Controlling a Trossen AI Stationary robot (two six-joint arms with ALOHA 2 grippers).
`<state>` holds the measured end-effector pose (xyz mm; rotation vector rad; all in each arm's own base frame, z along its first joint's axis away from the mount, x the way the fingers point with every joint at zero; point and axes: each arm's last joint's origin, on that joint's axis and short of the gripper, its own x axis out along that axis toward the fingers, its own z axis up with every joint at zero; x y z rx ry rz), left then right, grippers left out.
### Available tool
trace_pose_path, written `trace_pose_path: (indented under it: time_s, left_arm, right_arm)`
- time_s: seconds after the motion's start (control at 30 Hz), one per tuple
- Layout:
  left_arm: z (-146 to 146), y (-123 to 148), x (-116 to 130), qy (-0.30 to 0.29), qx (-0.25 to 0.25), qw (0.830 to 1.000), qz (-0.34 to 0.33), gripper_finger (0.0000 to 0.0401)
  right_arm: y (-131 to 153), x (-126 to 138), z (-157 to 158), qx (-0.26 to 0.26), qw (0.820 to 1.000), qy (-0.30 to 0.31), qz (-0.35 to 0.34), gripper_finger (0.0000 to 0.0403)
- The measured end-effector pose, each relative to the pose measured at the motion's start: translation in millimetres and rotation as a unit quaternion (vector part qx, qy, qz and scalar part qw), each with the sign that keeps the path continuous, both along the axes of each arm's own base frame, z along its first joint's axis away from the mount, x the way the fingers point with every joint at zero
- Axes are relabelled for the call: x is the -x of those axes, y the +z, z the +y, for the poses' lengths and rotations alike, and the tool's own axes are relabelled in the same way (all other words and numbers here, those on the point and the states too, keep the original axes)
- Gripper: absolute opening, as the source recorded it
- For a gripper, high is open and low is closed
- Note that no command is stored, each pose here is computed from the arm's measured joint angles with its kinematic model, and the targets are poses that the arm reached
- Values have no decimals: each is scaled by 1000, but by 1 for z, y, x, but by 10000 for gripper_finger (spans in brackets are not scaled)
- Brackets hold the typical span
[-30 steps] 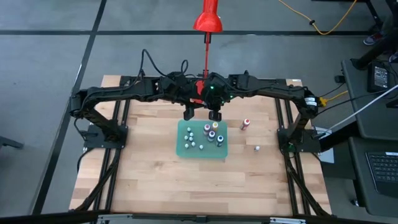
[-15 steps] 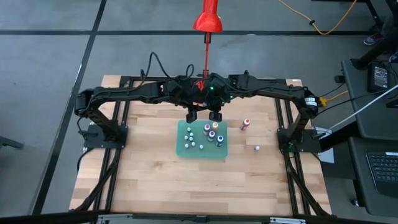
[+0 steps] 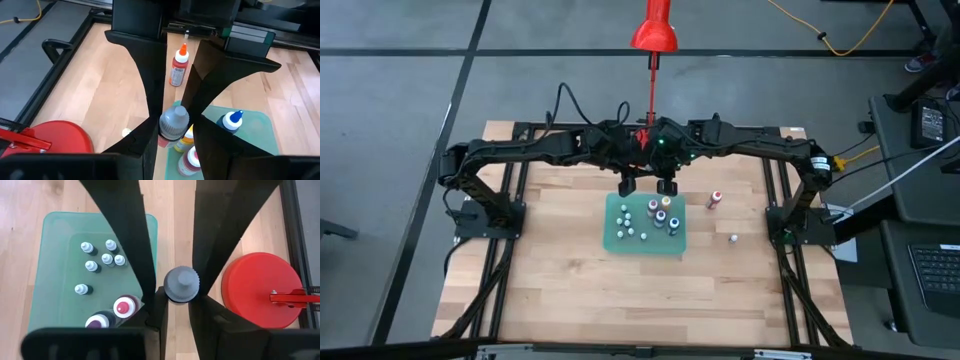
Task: Pick & Place food coloring
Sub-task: Put the small pink food coloring bottle into the green bin
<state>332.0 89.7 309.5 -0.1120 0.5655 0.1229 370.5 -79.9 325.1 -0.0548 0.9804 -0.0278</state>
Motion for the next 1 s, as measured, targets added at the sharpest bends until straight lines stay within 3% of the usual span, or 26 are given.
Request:
trace_pose_path:
  time_s: [0.53,1.0]
  left_arm:
    - [0,10,2,2,-12,1000,5,111]
    - [-1,15,1,-12,-12,1000,-12,7]
  right_arm:
    - [2,0,0,2,1000,0,-5,69]
    - [-3,0,0,1,1000,0,6,93]
